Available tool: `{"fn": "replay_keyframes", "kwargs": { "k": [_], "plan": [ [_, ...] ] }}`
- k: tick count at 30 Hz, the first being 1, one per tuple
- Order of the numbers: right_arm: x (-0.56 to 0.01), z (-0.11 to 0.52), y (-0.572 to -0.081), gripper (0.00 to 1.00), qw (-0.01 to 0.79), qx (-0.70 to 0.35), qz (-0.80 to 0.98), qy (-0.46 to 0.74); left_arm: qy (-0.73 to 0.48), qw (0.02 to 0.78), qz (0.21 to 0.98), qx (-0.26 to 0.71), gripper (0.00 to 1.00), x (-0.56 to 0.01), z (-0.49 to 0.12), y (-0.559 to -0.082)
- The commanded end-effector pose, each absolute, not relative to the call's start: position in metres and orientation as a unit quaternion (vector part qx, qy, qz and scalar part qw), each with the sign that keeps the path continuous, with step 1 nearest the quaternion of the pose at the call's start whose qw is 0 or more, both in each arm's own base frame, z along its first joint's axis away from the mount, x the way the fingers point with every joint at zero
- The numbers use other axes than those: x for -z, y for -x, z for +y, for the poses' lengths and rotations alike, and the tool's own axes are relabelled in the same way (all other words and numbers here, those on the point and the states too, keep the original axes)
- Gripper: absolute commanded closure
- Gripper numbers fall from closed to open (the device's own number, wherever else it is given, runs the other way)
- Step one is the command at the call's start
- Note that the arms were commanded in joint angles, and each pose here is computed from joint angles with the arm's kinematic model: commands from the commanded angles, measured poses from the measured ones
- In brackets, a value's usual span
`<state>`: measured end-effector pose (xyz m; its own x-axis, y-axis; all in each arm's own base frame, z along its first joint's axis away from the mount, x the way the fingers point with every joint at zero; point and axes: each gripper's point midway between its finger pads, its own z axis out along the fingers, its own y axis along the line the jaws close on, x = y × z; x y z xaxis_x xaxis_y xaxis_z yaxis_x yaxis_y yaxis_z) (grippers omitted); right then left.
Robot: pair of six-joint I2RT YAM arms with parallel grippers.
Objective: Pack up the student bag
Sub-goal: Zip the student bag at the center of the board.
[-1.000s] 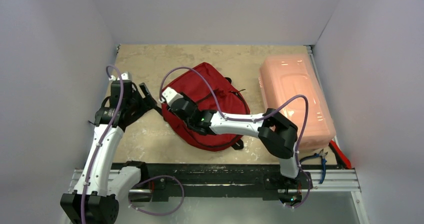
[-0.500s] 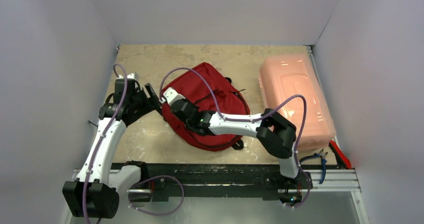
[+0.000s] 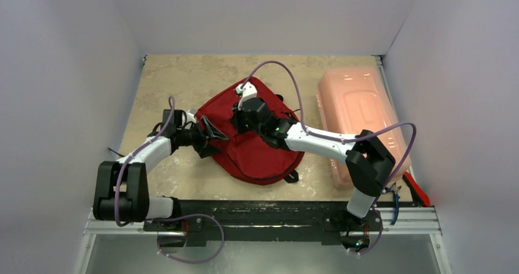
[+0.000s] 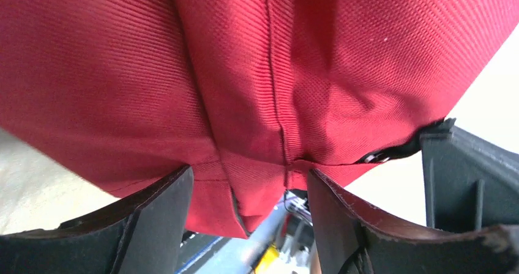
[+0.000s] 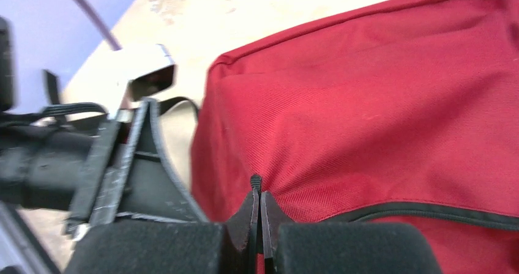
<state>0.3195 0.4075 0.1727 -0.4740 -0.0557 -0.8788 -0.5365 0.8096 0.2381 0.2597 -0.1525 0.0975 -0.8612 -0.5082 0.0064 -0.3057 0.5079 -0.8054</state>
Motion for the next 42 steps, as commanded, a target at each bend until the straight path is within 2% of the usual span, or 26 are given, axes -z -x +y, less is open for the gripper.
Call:
{"fn": "replay_keyframes", "kwargs": {
  "k": [1, 7, 11, 13, 15, 18, 23, 30, 38, 42],
  "plan": [
    [-0.198, 0.440, -0.292, 1.00, 0.444, -0.372, 0.799, 0.165, 0.213, 0.114, 0.813, 0.529, 0.32, -0.133, -0.176, -0.273],
    [-0.198, 0.442, -0.291, 1.00, 0.430, -0.396, 0.797, 0.148, 0.202, 0.139, 0.807, 0.537, 0.27, -0.143, -0.182, -0.262],
    [-0.201, 0.442, -0.291, 1.00, 0.431, -0.399, 0.796, 0.148, 0.198, 0.177, 0.797, 0.543, 0.14, -0.147, -0.184, -0.254],
    [-0.205, 0.442, -0.291, 1.00, 0.432, -0.403, 0.794, 0.146, 0.180, 0.188, 0.811, 0.525, 0.13, -0.147, -0.187, -0.256],
    [-0.211, 0.443, -0.290, 1.00, 0.432, -0.409, 0.790, 0.145, 0.169, 0.166, 0.835, 0.497, 0.14, -0.139, -0.193, -0.254],
    [-0.218, 0.443, -0.291, 1.00, 0.435, -0.417, 0.786, 0.139, 0.167, 0.157, 0.852, 0.472, 0.20, -0.127, -0.195, -0.262],
    [-0.226, 0.440, -0.291, 1.00, 0.439, -0.421, 0.784, 0.127, 0.183, 0.160, 0.873, 0.423, 0.41, -0.104, -0.185, -0.270],
    [-0.247, 0.405, -0.309, 1.00, 0.462, -0.426, 0.773, 0.090, 0.201, 0.162, 0.892, 0.371, 1.00, -0.083, -0.167, -0.256],
    [-0.249, 0.345, -0.348, 1.00, 0.484, -0.429, 0.762, 0.037, 0.185, 0.146, 0.889, 0.394, 1.00, -0.076, -0.169, -0.238],
    [-0.235, 0.290, -0.392, 1.00, 0.506, -0.412, 0.758, -0.021, 0.186, 0.143, 0.888, 0.395, 1.00, -0.071, -0.166, -0.229]
  ]
}}
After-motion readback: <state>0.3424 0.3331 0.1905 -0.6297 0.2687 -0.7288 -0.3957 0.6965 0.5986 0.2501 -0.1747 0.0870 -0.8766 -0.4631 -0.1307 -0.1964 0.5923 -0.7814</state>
